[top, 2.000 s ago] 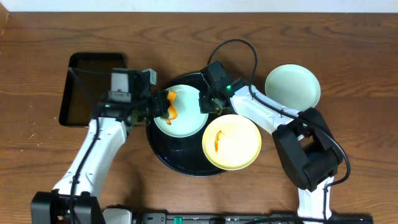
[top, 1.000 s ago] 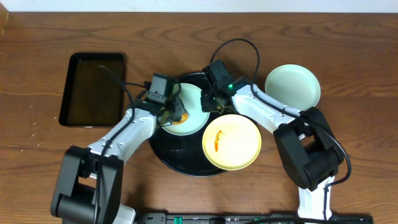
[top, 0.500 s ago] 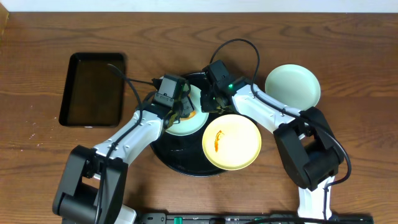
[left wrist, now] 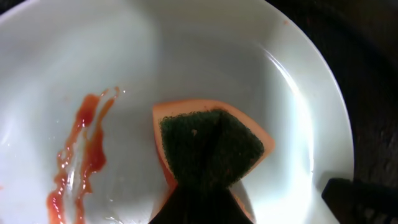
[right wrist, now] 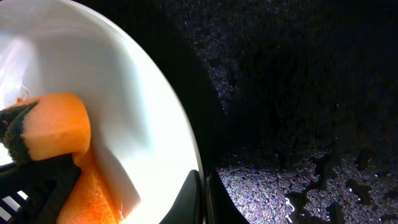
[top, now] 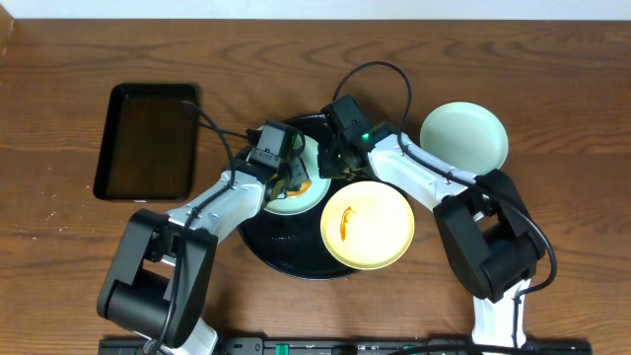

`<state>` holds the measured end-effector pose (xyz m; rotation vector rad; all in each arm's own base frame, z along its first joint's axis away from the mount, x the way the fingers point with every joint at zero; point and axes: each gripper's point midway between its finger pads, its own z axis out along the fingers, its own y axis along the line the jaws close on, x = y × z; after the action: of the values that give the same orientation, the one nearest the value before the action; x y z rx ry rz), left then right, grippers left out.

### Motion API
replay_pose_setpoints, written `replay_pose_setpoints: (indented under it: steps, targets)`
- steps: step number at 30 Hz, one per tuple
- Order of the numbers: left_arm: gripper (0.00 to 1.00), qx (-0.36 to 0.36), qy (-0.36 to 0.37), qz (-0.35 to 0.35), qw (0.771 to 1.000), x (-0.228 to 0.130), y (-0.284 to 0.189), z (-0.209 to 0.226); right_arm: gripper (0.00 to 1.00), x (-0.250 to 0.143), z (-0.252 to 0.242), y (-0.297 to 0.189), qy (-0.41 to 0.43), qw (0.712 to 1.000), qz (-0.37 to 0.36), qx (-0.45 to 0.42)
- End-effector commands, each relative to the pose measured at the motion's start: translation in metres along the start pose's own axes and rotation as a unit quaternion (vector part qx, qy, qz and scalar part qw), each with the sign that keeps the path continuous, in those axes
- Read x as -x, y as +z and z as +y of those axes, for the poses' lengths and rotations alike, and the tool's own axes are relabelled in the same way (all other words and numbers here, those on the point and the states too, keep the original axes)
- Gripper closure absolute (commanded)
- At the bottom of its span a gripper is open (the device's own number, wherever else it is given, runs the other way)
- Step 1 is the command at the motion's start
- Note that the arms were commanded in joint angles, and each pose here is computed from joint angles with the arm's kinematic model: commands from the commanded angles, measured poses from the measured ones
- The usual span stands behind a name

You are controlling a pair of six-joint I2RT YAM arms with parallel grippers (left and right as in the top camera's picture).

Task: Clean dirty plates on tray and stack at the side

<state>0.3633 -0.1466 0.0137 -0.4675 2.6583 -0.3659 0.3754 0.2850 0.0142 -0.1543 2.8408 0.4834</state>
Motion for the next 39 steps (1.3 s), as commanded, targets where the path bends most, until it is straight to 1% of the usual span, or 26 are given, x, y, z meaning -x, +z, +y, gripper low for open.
replay_pose_setpoints:
  steps: [1,3,9,12,13,15,18,21,24,27,31,34,39]
  targets:
    - [0.92,0.024,0.1,0.01,0.995,-0.007,0.003,0.012,0.99,-0.009,-0.005,0.01,-0.006,1.0,0.018,-0.005]
    - [0.92,0.027,0.125,0.014,0.992,-0.007,0.003,0.015,0.99,-0.009,-0.006,0.01,-0.005,1.0,0.018,-0.006]
    - [0.92,0.034,0.158,0.005,0.987,0.007,-0.004,0.028,0.99,-0.009,-0.006,0.01,-0.006,1.0,0.018,-0.008]
    - [0.92,0.071,0.147,0.001,0.987,0.016,-0.009,0.05,0.99,-0.01,-0.007,0.01,-0.011,1.0,0.019,-0.009]
    - [0.92,0.096,0.142,0.001,0.985,0.02,-0.011,0.064,0.99,-0.01,-0.007,0.01,-0.01,1.0,0.019,-0.009]
    - [0.92,0.125,0.152,0.004,0.98,0.025,-0.014,0.084,0.99,-0.009,-0.006,0.01,-0.01,1.0,0.018,-0.008]
    - [0.92,0.13,0.173,0.007,0.976,0.03,-0.016,0.093,0.99,-0.009,-0.006,0.01,-0.01,1.0,0.018,-0.008]
    - [0.92,0.13,0.175,0.001,0.976,0.037,-0.019,0.094,0.99,-0.009,-0.006,0.01,-0.01,1.0,0.018,-0.008]
    - [0.92,0.098,0.176,-0.009,0.979,0.042,-0.025,0.078,0.99,-0.009,-0.006,0.01,-0.011,1.0,0.018,-0.008]
    - [0.92,0.031,0.174,-0.016,0.984,0.042,-0.036,0.049,0.99,-0.009,-0.006,0.01,-0.011,1.0,0.018,-0.008]
    - [0.92,-0.05,0.135,-0.023,0.989,0.04,-0.053,0.011,0.99,-0.009,-0.006,0.01,-0.011,1.0,0.017,-0.007]
    - [0.92,-0.072,0.116,-0.022,0.99,0.035,-0.055,-0.003,0.99,-0.008,-0.005,0.01,-0.011,1.0,0.016,-0.006]
    - [0.92,-0.079,0.129,-0.013,0.988,0.025,-0.048,-0.015,0.99,-0.008,-0.005,0.01,-0.011,1.0,0.017,-0.004]
